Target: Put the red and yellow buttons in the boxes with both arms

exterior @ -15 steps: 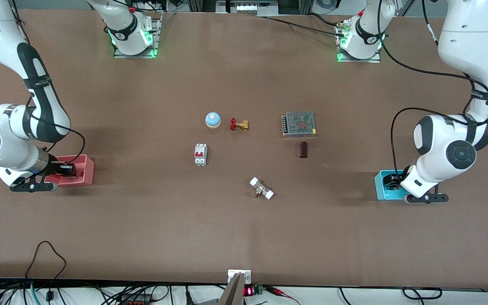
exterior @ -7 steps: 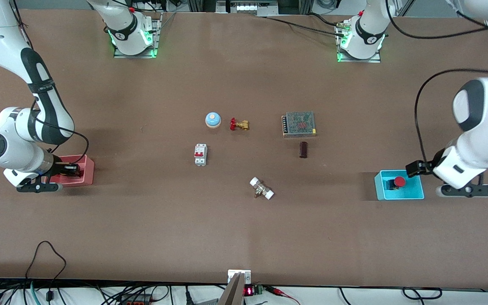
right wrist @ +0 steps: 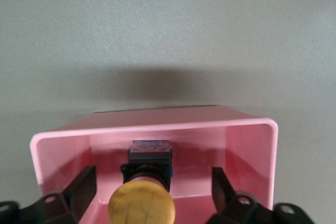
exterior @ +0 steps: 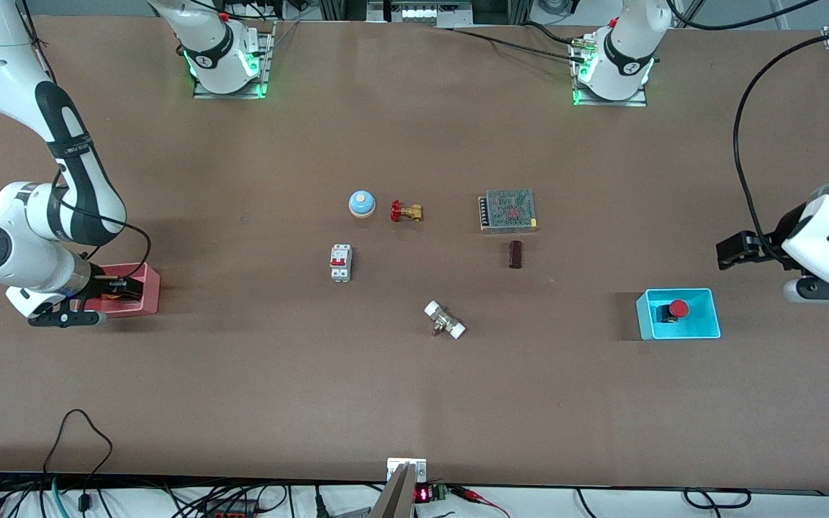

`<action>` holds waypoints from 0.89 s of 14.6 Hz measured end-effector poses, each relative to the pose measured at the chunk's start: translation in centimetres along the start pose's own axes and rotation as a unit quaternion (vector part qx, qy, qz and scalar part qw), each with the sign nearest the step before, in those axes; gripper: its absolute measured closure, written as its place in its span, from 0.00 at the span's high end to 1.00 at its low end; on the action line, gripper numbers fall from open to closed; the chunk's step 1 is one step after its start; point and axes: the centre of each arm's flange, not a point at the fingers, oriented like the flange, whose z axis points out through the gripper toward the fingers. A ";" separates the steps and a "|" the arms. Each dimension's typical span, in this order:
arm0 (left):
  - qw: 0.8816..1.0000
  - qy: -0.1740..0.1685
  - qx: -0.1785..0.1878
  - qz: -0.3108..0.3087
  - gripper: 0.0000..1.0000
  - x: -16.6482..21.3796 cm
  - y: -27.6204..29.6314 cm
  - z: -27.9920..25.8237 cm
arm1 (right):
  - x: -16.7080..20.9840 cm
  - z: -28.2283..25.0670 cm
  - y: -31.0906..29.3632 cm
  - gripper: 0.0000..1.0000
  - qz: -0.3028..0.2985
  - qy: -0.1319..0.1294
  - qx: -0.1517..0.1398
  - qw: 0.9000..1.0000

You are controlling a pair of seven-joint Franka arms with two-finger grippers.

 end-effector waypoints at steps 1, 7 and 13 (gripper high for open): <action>1.000 0.004 0.001 0.005 1.00 -1.3 0.6 -0.4 | 0.2 -0.7 -0.1 1.00 -0.001 0.003 -0.001 1.000; 1.000 0.024 0.005 0.009 1.00 -7.9 1.4 -1.5 | -0.9 -16.6 -3.2 1.00 -0.005 -0.014 0.002 1.000; 1.000 0.018 0.003 0.003 1.00 -8.0 0.8 -1.0 | -5.3 -30.6 -10.8 1.00 0.010 0.002 0.028 1.000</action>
